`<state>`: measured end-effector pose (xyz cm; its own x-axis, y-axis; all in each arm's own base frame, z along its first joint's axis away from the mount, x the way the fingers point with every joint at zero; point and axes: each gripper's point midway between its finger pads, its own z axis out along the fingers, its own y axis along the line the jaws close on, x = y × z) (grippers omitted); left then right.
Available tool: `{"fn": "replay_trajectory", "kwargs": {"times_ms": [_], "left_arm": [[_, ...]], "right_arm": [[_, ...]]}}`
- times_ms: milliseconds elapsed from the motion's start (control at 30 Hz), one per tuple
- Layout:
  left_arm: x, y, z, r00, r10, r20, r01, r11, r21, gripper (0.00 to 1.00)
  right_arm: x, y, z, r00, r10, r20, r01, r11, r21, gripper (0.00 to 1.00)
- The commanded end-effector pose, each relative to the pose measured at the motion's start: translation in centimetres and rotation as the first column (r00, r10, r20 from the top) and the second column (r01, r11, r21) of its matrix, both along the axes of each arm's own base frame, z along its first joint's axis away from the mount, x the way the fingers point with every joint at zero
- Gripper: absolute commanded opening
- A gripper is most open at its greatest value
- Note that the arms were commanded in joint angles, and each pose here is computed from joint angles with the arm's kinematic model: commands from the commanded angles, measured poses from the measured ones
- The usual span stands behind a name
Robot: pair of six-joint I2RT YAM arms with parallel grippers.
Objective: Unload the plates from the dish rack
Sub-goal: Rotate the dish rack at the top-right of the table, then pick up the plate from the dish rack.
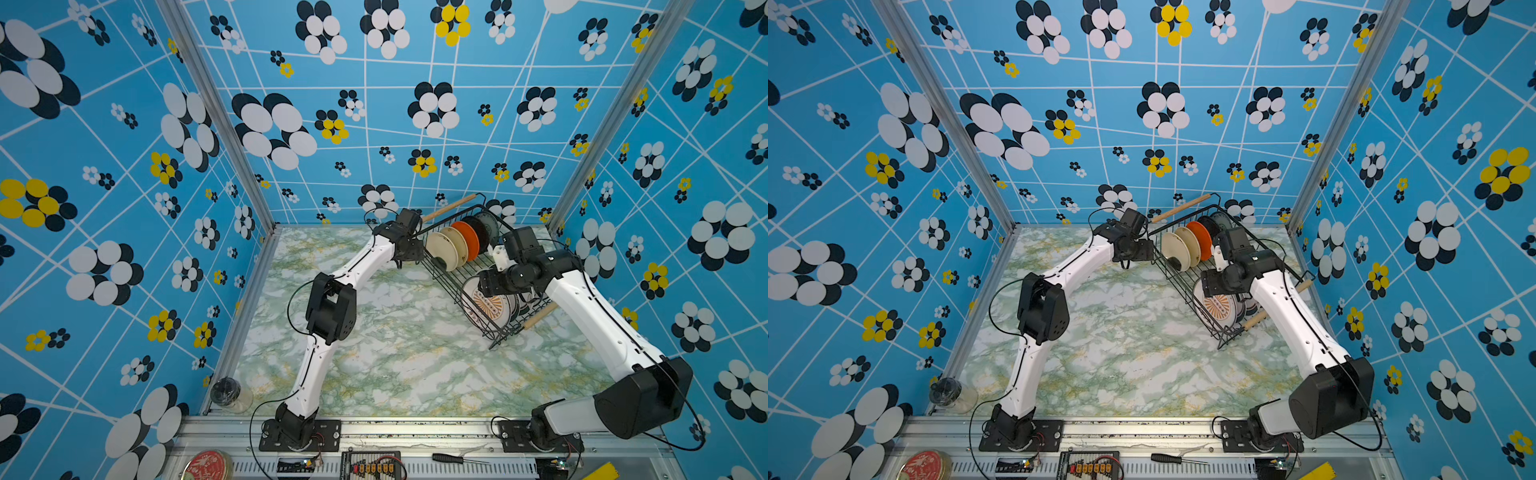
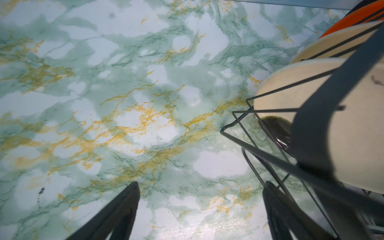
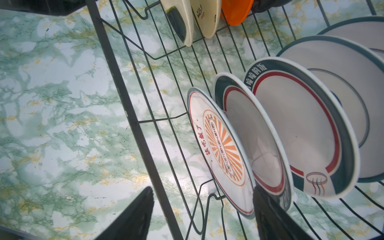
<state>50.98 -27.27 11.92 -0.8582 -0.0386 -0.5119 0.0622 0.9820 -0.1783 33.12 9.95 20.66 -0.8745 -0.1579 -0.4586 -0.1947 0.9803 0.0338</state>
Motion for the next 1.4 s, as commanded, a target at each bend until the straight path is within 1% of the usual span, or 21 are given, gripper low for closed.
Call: {"fn": "replay_trajectory", "kwargs": {"times_ms": [0,233,367,500,633,800,833,900,933,1000,1100,1200,1367], "left_arm": [[-1.0,1.4,3.8,0.998,0.015,0.054,-0.012,0.999,-0.053,0.97],[-5.0,5.2,6.3,0.994,0.055,0.096,-0.048,0.996,-0.075,0.98],[-7.6,7.5,7.1,0.991,0.082,0.102,-0.074,0.994,-0.079,0.98],[-10.0,8.9,7.2,0.990,0.102,0.100,-0.088,0.988,-0.130,0.99],[-11.9,9.7,8.0,0.985,0.116,0.124,-0.094,0.981,-0.169,0.99],[-13.3,10.4,9.6,0.978,0.119,0.169,-0.085,0.977,-0.195,0.99],[-13.6,10.7,9.7,0.976,0.131,0.172,-0.097,0.977,-0.192,0.99],[-14.3,11.2,9.9,0.977,0.132,0.169,-0.101,0.978,-0.180,0.99],[-14.7,11.5,9.8,0.978,0.131,0.162,-0.103,0.980,-0.169,0.99],[-15.5,12.4,9.8,0.975,0.155,0.158,-0.132,0.980,-0.147,0.99],[-16.8,14.3,9.4,0.963,0.217,0.156,-0.202,0.973,-0.109,0.99],[-18.0,16.0,9.5,0.952,0.254,0.168,-0.245,0.967,-0.073,0.99],[-19.3,17.2,9.4,0.956,0.245,0.159,-0.242,0.970,-0.036,0.99]], "right_arm": [[0.4,-0.2,0.3,1.000,-0.027,0.003,0.027,0.999,-0.018,0.77],[1.0,-0.7,-0.9,0.999,-0.032,-0.019,0.031,0.997,-0.065,0.77],[1.3,-0.9,-1.2,1.000,-0.020,-0.024,0.018,0.996,-0.088,0.77],[1.4,-1.2,-2.0,0.999,-0.010,-0.044,0.005,0.994,-0.107,0.77],[1.5,-1.6,-2.9,0.997,0.008,-0.073,-0.018,0.991,-0.132,0.76],[1.5,-1.6,-3.4,0.995,0.029,-0.091,-0.041,0.990,-0.138,0.70],[1.5,-1.6,-3.5,0.996,0.031,-0.087,-0.043,0.990,-0.138,0.67],[1.5,-1.7,-3.6,0.996,0.036,-0.085,-0.047,0.989,-0.140,0.58],[1.5,-1.7,-3.6,0.996,0.037,-0.082,-0.049,0.989,-0.143,0.55],[1.5,-1.8,-3.8,0.996,0.042,-0.080,-0.054,0.987,-0.151,0.54],[1.5,-2.1,-4.1,0.996,0.051,-0.080,-0.063,0.984,-0.165,0.48],[1.6,-2.2,-4.4,0.995,0.053,-0.083,-0.067,0.982,-0.174,0.44],[1.8,-2.3,-4.6,0.995,0.057,-0.083,-0.071,0.981,-0.183,0.40]]}}
